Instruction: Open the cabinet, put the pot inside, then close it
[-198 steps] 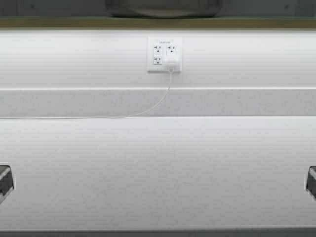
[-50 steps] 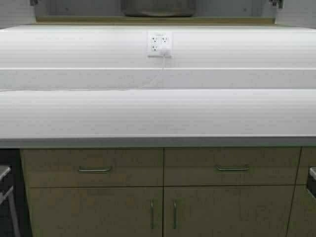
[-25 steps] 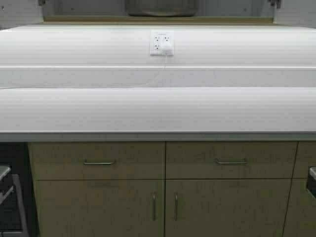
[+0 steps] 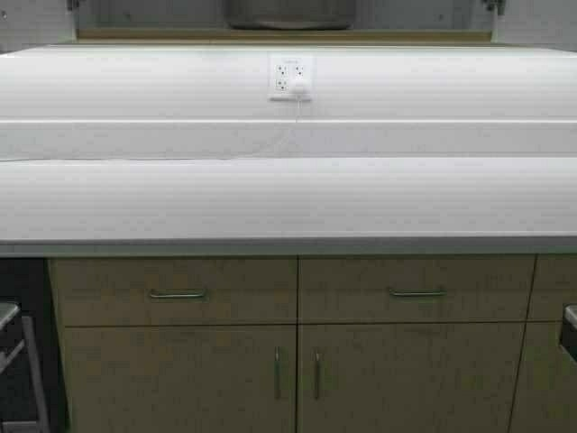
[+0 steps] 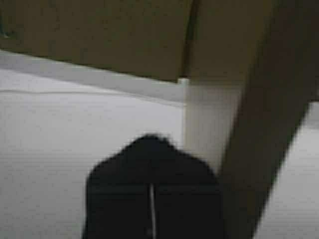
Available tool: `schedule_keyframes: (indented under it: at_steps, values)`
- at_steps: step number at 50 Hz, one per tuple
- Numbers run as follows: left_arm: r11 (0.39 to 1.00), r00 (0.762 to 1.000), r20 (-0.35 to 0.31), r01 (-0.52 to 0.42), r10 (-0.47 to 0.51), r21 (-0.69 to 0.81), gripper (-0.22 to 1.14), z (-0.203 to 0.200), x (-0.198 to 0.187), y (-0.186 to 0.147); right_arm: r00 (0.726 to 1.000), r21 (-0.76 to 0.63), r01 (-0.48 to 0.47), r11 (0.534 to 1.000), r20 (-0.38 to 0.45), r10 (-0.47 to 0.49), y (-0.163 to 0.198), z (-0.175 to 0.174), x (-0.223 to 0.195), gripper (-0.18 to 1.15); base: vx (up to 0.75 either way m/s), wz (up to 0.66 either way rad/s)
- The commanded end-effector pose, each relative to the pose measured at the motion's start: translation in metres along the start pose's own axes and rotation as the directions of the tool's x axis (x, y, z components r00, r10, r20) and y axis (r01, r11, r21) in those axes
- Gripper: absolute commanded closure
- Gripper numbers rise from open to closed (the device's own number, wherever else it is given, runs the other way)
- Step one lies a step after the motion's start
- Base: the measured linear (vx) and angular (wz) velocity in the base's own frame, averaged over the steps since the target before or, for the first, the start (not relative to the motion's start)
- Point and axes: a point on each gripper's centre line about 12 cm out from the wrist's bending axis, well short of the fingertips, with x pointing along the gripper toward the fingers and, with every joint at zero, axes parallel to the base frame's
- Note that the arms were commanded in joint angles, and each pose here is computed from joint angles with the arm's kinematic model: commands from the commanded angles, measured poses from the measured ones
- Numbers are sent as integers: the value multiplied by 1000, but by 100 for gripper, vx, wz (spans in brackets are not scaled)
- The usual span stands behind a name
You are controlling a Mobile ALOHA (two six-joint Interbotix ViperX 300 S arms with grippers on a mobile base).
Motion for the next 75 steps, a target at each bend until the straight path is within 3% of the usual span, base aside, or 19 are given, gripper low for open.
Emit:
schedule_keyframes:
  at_steps: [1,11,16,22,34,44,55,60,66,75]
  values:
    - [996,996,23,92,-92,9,88,11,6,-40,996,-6,-83,997,39,83,41,18,-1,90,0,0]
    - [975,976,-16,218,-218,34,88,-5,-4,-97,975,-35,-219,975,22,220,108,17,-20,90,1,-1]
    - [954,955,-34,295,-293,58,88,-14,-24,-128,950,-62,-310,949,18,312,145,16,-49,90,1,-2]
    - [937,941,-63,337,-333,88,88,-27,-44,-142,920,-87,-390,917,-4,391,172,8,-84,90,2,-3]
    - [899,912,-53,409,-406,156,88,-32,-97,-156,872,-69,-489,870,-60,485,173,-23,-165,90,9,-1]
    - [881,893,-28,447,-448,157,88,-18,-92,-177,825,-23,-562,827,-84,558,166,-45,-223,90,18,5]
    - [830,844,-65,535,-532,155,88,-19,-55,-238,825,-18,-556,831,-130,550,159,-55,-233,90,17,4]
    - [826,839,-75,545,-540,146,88,-22,-38,-251,825,-18,-556,831,-130,550,159,-54,-232,90,17,1]
    - [822,833,-90,553,-545,135,88,-27,-43,-252,826,-26,-556,831,-133,548,159,-55,-232,90,17,1]
    - [820,832,-80,554,-548,144,88,-35,-93,-227,801,-29,-593,804,-123,586,167,-50,-244,90,20,3]
